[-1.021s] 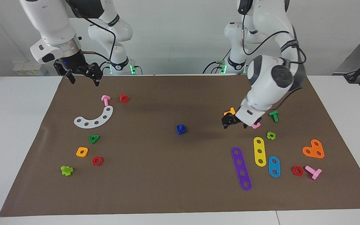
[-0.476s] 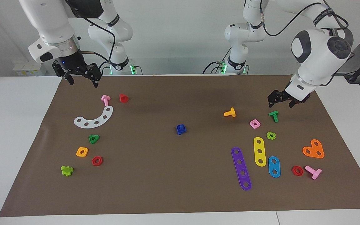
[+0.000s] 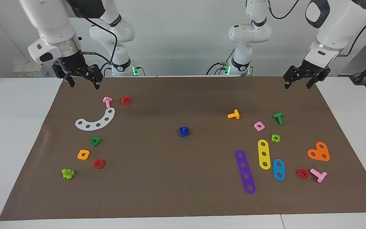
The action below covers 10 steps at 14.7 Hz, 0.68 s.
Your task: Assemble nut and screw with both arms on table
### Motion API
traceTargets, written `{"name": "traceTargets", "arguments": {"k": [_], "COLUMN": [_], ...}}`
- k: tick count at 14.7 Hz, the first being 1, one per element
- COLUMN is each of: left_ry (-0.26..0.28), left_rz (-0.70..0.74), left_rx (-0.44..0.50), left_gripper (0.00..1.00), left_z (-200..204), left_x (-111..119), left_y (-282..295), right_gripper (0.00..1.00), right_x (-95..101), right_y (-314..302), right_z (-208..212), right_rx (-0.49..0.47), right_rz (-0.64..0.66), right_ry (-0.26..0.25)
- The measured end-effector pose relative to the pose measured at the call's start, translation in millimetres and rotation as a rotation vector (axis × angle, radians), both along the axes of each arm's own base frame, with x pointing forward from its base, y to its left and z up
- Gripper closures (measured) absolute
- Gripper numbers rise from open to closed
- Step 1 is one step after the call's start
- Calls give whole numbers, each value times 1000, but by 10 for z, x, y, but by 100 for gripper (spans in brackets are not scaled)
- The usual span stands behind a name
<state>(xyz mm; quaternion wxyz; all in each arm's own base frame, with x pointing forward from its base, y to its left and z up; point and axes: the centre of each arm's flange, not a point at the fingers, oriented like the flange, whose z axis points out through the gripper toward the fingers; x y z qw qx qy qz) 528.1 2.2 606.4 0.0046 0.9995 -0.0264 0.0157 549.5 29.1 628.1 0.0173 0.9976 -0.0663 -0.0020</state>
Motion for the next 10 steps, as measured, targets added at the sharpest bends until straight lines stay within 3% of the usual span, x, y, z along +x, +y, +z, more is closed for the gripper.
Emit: {"name": "traceTargets", "arguments": {"k": [3, 10], "left_ry": [-22, 3], "left_rz": [-2, -3], "left_rx": [22, 26], "left_gripper": [0, 0], "left_z": [128, 258], "left_x": [38, 126], "left_y": [18, 4], "right_gripper": [0, 0], "right_x": [0, 0], "right_y": [0, 1], "right_z": [-1, -1], "right_rx": [0, 0], "right_rz": [0, 0], "right_ry": [0, 0]}}
